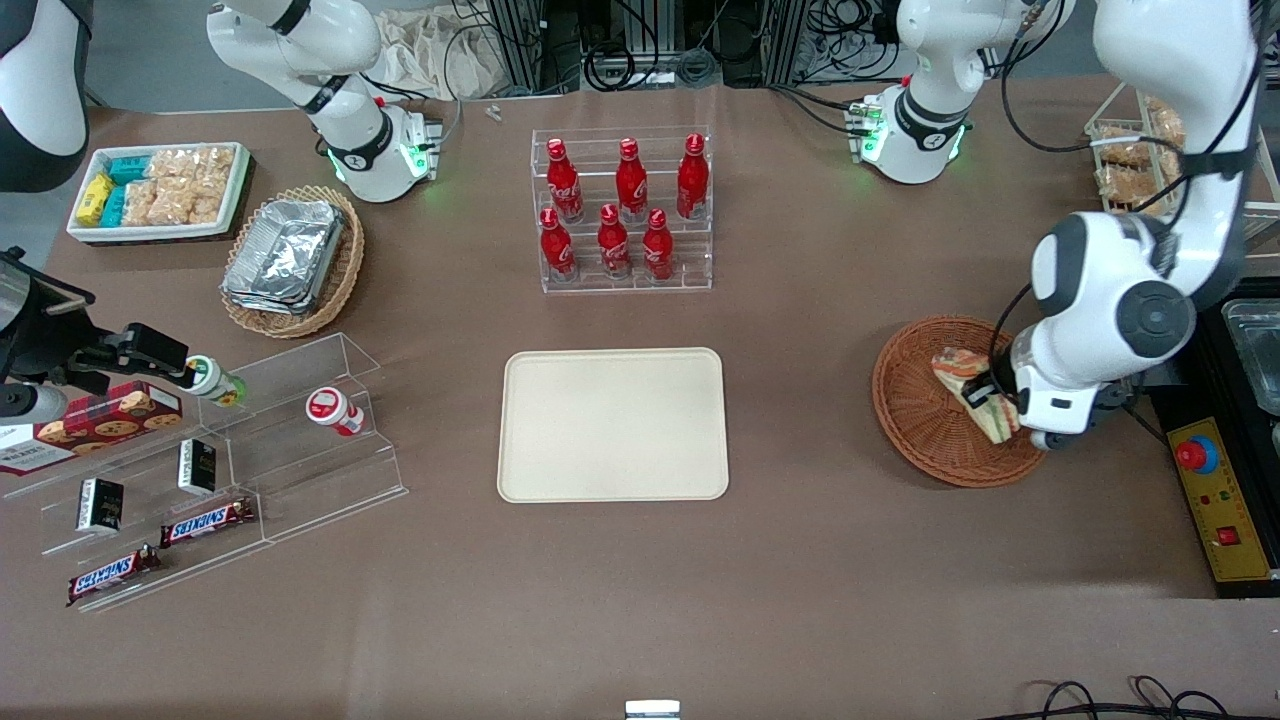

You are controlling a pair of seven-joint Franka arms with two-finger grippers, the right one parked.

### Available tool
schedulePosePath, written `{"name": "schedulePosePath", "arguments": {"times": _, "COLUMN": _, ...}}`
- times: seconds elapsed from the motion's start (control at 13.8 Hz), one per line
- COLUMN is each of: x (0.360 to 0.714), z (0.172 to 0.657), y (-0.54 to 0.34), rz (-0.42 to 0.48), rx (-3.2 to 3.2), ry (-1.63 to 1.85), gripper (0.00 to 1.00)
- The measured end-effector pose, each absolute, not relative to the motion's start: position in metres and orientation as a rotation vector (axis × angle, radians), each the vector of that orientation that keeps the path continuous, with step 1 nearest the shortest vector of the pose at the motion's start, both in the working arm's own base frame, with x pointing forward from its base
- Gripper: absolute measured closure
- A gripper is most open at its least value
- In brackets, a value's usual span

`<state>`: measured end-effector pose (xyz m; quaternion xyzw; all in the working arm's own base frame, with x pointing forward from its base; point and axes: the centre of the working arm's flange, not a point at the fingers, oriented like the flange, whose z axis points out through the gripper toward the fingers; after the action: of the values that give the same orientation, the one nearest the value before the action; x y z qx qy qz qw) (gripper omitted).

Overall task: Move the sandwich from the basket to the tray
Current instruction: 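Close the left gripper on the sandwich and lift it up, then carry the held sandwich over to the cream tray and lower it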

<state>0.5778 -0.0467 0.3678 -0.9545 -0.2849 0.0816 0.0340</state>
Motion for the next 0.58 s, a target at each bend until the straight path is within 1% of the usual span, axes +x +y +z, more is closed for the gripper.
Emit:
{"name": "schedulePosePath", "arguments": {"times": 0.07, "x": 0.583, "z": 0.403, "y": -0.052, "rz": 0.271, "rx": -2.928, "ry": -0.862, "gripper": 0.82}}
{"name": "schedulePosePath", "arguments": {"times": 0.15, "x": 0.587, "z": 0.436, "y": -0.057, "rz": 0.281, "rx": -2.928, "ry": -0.842, "gripper": 0.82}}
{"name": "schedulePosePath", "arguments": {"times": 0.36, "x": 0.59, "z": 0.524, "y": -0.072, "rz": 0.281, "rx": -2.994, "ry": -0.655, "gripper": 0.82}}
{"name": "schedulePosePath", "arguments": {"times": 0.51, "x": 0.586, "z": 0.563, "y": -0.099, "rz": 0.264, "rx": -3.073, "ry": -0.527, "gripper": 0.82}}
{"name": "schedulePosePath", "arguments": {"times": 0.58, "x": 0.581, "z": 0.572, "y": -0.122, "rz": 0.256, "rx": -3.107, "ry": -0.451, "gripper": 0.82}}
